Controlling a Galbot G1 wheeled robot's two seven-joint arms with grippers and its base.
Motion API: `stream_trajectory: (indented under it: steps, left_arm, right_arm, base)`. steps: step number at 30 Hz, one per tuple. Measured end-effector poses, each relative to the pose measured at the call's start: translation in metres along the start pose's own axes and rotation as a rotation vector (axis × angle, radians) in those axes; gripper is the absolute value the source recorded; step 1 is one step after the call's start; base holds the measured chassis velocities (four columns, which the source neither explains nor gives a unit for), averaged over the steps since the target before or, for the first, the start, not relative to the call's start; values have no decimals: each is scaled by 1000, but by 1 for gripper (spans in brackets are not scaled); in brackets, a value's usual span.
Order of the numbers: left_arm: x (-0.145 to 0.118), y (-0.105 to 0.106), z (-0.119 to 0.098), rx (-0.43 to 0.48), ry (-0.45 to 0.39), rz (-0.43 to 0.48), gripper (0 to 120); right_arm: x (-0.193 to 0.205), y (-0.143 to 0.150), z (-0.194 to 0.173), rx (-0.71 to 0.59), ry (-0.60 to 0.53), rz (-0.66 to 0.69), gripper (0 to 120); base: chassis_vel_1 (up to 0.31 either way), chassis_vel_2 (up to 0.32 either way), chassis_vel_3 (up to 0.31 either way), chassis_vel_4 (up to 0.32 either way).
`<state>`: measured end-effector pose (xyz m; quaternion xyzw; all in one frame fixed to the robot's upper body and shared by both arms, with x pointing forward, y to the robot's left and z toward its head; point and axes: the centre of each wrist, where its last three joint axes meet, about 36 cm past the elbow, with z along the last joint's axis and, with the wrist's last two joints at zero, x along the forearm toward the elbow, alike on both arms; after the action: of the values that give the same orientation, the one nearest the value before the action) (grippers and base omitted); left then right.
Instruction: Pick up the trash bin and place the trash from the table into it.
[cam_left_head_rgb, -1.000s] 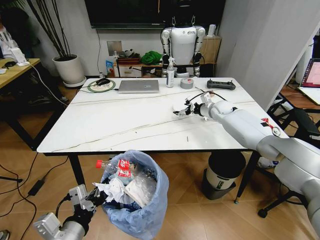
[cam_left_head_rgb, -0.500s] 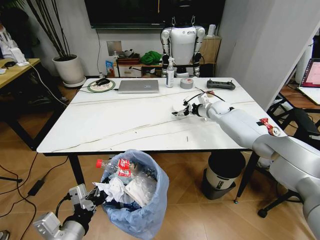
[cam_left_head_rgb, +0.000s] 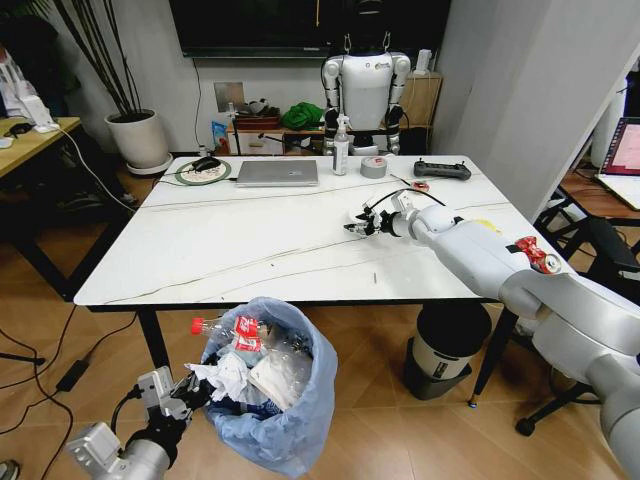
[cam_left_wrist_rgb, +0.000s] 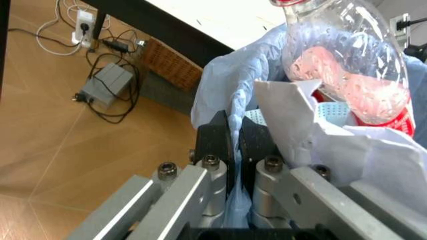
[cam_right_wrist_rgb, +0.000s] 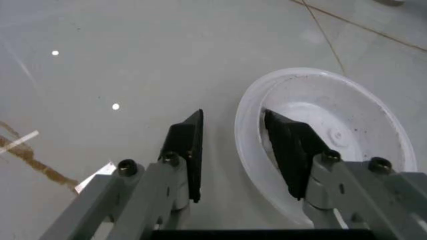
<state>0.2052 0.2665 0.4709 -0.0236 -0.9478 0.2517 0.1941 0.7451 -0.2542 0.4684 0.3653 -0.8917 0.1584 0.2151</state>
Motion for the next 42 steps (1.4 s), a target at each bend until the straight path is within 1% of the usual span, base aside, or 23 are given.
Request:
stream_trajectory:
  steps: [1, 2, 3, 5, 6, 9, 18, 23, 24, 27, 29, 31, 32, 33, 35, 39, 41, 42]
  left_arm:
    - [0, 0, 0, 1, -1, 0, 0]
    - [0, 0, 0, 1, 0, -1, 0]
    - [0, 0, 0, 1, 0, -1, 0]
    - [-1, 0, 0, 2, -1, 0, 0]
    - [-2, 0, 0, 3, -2, 1, 0]
    - [-3, 0, 1, 5, 1, 2, 0]
    - [-3, 0, 2, 8, 6, 4, 0]
    - [-3, -1, 2, 10, 8, 9, 0]
    - [-3, -1, 2, 10, 8, 9, 0]
    - [-4, -1, 1, 10, 6, 12, 0]
    - [-4, -2, 0, 8, 5, 17, 0]
    - [-5, -2, -1, 5, 3, 22, 0]
    - [-5, -3, -1, 4, 3, 23, 0]
    - [-5, -3, -1, 4, 3, 23, 0]
    - [-6, -3, -1, 2, 3, 26, 0]
    - [-6, -4, -1, -1, 5, 32, 0]
    - [-5, -5, -1, -2, 8, 36, 0]
    - [-5, -5, -1, -2, 8, 36, 0]
  right_arm:
    - [0, 0, 1, 3, 2, 0, 26]
    - [0, -1, 0, 4, 3, 1, 23]
    - [0, -1, 0, 4, 3, 1, 23]
    - [1, -3, 0, 7, 6, 7, 15]
    - [3, -5, 1, 8, 7, 9, 9]
    - [5, -7, 2, 11, 9, 12, 1]
    - [9, -6, 2, -6, -17, 6, 0]
    - [41, -13, -13, -47, -131, 11, 0]
    - [41, -13, -13, -47, -131, 11, 0]
    - [73, -11, -28, -70, -223, 1, 0]
    - [88, -2, -38, -74, -273, -19, 0]
    - [106, 19, -52, -74, -344, -62, 0]
    - [112, 28, -57, -72, -367, -80, 0]
    - [112, 28, -57, -72, -367, -80, 0]
    - [129, 48, -65, -78, -416, -119, 0]
    - [167, 80, -65, -92, -482, -176, 0]
    - [196, 108, -63, -80, -527, -224, 0]
    - [196, 108, -63, -80, -527, -224, 0]
  base:
    - [0, 0, 0, 0]
    - [0, 0, 0, 0]
    - [0, 0, 0, 0]
    - [0, 0, 0, 0]
    - [0, 0, 0, 0]
    - [0, 0, 0, 0]
    - [0, 0, 0, 0]
    - [0, 0, 0, 0]
    - [0, 0, 0, 0]
    - [0, 0, 0, 0]
    - [0, 0, 0, 0]
    - [0, 0, 0, 0]
    - [0, 0, 0, 0]
    - [0, 0, 0, 0]
    - [0, 0, 0, 0]
    - [0, 0, 0, 0]
    - [0, 0, 0, 0]
    - [0, 0, 0, 0]
